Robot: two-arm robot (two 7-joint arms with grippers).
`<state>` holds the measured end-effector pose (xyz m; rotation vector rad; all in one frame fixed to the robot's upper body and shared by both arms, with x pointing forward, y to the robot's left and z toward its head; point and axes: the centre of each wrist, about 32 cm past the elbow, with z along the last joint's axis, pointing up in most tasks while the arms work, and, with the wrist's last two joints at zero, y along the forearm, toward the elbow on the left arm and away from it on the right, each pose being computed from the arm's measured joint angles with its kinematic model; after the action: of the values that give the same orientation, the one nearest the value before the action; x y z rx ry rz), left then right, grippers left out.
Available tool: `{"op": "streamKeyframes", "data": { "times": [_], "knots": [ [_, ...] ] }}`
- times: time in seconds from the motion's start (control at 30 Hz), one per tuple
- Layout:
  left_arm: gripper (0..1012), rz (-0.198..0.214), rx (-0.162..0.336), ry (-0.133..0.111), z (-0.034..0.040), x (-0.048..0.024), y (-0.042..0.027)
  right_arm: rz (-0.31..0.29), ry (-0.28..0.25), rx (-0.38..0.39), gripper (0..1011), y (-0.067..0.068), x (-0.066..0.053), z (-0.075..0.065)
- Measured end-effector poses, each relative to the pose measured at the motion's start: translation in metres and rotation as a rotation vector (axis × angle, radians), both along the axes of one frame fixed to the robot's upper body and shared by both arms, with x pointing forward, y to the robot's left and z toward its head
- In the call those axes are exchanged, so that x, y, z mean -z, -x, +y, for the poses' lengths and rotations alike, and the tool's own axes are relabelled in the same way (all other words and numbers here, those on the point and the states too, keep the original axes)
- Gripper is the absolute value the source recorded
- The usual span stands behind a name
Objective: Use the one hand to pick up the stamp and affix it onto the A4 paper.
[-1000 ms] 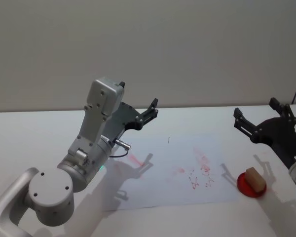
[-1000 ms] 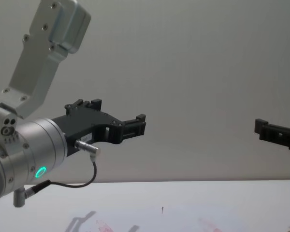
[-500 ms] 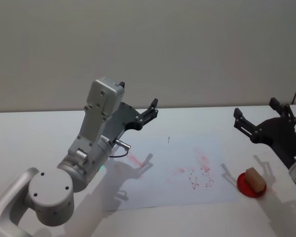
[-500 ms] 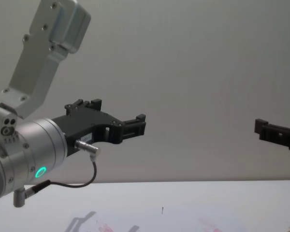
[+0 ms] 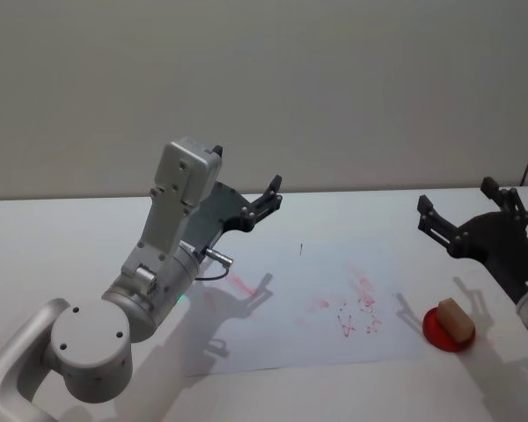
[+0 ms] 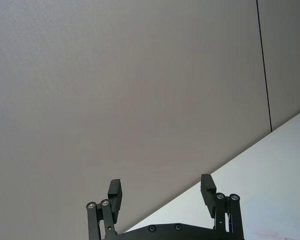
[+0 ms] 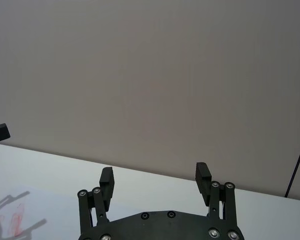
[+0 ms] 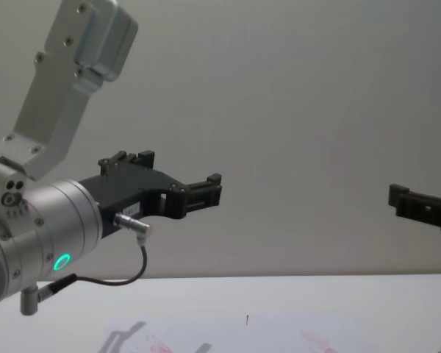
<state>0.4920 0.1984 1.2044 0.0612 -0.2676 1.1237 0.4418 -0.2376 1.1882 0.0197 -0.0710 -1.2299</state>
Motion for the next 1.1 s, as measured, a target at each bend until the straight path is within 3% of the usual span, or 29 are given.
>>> {"op": "streamKeyframes", "data": {
  "times": [0.3,0.67,1.1],
  "knots": [
    [1001,0.0,0.0,0.0,0.0,0.0,0.0,0.053,0.017,0.024,1001,0.013,0.0,-0.003],
    [1001,0.0,0.0,0.0,0.0,0.0,0.0,0.189,0.052,0.045,1001,0.033,0.007,-0.008],
    [1001,0.0,0.0,0.0,0.0,0.0,0.0,0.333,0.099,0.022,1001,0.041,0.018,-0.012]
  ]
}}
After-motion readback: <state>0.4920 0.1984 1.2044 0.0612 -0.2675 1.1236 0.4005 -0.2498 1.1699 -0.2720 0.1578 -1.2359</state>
